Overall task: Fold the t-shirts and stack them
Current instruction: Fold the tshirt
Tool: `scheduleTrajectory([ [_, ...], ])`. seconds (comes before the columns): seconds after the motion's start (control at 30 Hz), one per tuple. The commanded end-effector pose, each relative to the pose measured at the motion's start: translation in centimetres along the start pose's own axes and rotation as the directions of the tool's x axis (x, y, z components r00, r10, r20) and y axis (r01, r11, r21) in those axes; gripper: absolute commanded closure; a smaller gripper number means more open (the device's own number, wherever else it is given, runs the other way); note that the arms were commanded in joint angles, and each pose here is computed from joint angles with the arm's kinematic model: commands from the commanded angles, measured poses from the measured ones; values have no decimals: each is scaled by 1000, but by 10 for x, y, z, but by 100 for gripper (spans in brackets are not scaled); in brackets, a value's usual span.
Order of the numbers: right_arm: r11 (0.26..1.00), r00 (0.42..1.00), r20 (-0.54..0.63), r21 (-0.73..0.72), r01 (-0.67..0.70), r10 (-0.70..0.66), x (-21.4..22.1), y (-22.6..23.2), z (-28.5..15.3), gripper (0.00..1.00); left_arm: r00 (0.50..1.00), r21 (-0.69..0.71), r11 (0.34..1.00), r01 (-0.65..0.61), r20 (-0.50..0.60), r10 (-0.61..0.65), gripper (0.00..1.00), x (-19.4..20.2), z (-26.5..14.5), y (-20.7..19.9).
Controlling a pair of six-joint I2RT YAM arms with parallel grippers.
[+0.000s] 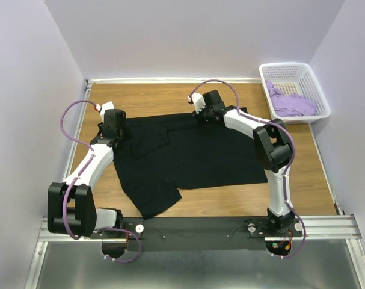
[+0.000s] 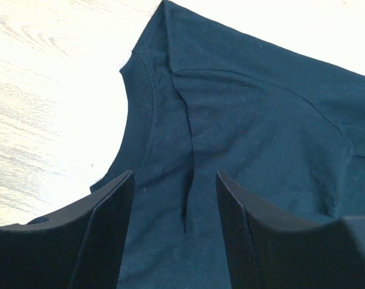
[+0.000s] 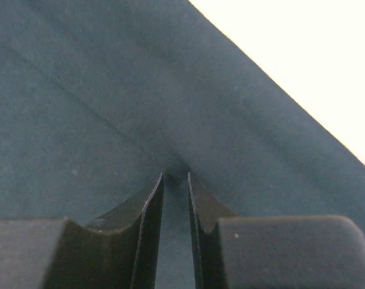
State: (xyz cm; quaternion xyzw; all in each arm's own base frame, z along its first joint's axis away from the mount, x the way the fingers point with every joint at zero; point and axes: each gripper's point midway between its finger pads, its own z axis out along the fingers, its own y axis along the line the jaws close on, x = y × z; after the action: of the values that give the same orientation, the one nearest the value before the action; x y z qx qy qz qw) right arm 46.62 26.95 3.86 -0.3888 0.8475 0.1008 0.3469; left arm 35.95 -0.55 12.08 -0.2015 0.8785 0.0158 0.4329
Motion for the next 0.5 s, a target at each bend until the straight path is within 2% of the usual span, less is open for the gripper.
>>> scheduleTrajectory([
  [0.0,1000,999,-37,-19,23,-24,6,5,6,70,999,-18,1000,1,49,0,36,-15,0,1],
  [0.47,999,998,-53,-7,33,-33,8,0,17,68,999,-12,1000,1,36,-1,36,-11,2,0],
])
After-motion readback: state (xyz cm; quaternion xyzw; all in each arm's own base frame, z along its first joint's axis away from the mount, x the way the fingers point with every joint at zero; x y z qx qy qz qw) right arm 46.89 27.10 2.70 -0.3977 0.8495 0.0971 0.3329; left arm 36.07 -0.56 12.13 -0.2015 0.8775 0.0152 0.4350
